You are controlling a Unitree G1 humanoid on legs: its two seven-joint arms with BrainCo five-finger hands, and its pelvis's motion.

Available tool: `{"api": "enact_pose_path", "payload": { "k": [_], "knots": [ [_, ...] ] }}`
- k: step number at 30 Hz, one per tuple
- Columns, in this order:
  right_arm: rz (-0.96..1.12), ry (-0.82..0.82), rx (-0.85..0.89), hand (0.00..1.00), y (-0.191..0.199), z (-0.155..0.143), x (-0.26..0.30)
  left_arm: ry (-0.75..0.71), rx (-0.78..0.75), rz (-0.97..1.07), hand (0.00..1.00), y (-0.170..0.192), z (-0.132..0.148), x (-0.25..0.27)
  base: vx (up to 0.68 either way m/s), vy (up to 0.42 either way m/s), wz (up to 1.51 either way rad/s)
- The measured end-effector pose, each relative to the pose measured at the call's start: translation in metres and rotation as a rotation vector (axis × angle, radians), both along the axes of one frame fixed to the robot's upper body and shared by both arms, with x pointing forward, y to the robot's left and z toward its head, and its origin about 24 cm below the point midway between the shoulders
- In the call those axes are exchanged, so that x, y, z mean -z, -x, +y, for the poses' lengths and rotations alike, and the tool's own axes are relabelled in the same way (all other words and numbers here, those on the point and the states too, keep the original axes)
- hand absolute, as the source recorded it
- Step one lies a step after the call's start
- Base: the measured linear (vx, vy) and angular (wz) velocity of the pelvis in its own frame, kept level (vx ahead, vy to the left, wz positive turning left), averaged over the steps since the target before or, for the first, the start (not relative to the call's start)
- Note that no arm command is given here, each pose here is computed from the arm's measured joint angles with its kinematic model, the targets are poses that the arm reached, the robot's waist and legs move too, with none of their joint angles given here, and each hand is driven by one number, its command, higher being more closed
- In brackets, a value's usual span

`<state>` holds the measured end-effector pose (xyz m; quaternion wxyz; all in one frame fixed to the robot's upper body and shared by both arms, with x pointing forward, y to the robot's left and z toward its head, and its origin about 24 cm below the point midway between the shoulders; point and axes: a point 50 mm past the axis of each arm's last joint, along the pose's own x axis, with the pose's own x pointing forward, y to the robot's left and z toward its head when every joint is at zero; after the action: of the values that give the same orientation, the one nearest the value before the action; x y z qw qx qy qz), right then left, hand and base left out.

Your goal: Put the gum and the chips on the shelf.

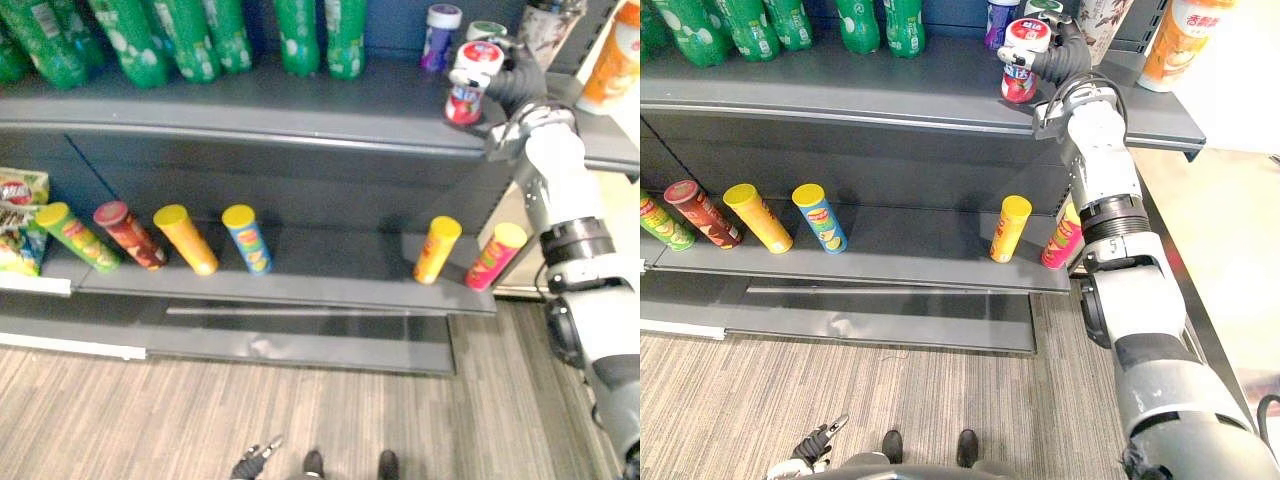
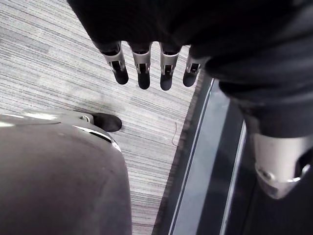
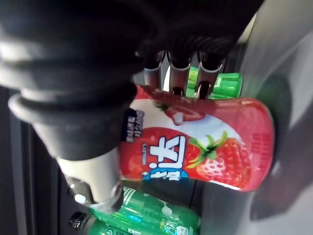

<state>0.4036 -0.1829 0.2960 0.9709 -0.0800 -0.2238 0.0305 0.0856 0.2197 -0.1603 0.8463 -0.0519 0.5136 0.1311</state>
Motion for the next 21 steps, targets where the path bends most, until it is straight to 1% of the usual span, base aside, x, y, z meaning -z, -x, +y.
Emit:
{"api": "enact_pose_path", "payload": {
  "k": [1, 2, 12, 16, 21],
  "knots": [
    [0.000, 0.000, -0.001, 1.00, 0.000, 0.000, 0.000, 0.000, 0.000, 0.000, 0.00, 0.000, 0.000, 0.000, 0.00, 0.000, 0.00],
    [0.001, 0.000, -0.001, 0.00, 0.000, 0.000, 0.000, 0.000, 0.000, 0.000, 0.00, 0.000, 0.000, 0.000, 0.00, 0.000, 0.00],
    [0.009, -0.001, -0.001, 0.00, -0.001, -0.001, 0.002, -0.001, 0.001, -0.008, 0.00, -0.002, 0.000, -0.001, 0.00, 0.000, 0.00],
    [0.037, -0.007, 0.011, 0.00, -0.002, -0.006, 0.014, -0.010, 0.004, -0.030, 0.00, -0.005, 0.003, -0.003, 0.00, 0.000, 0.00],
    [0.025, -0.037, 0.014, 0.00, -0.001, -0.008, 0.013, -0.011, 0.004, -0.031, 0.00, -0.005, 0.003, -0.003, 0.01, 0.008, -0.07]
  ]
}}
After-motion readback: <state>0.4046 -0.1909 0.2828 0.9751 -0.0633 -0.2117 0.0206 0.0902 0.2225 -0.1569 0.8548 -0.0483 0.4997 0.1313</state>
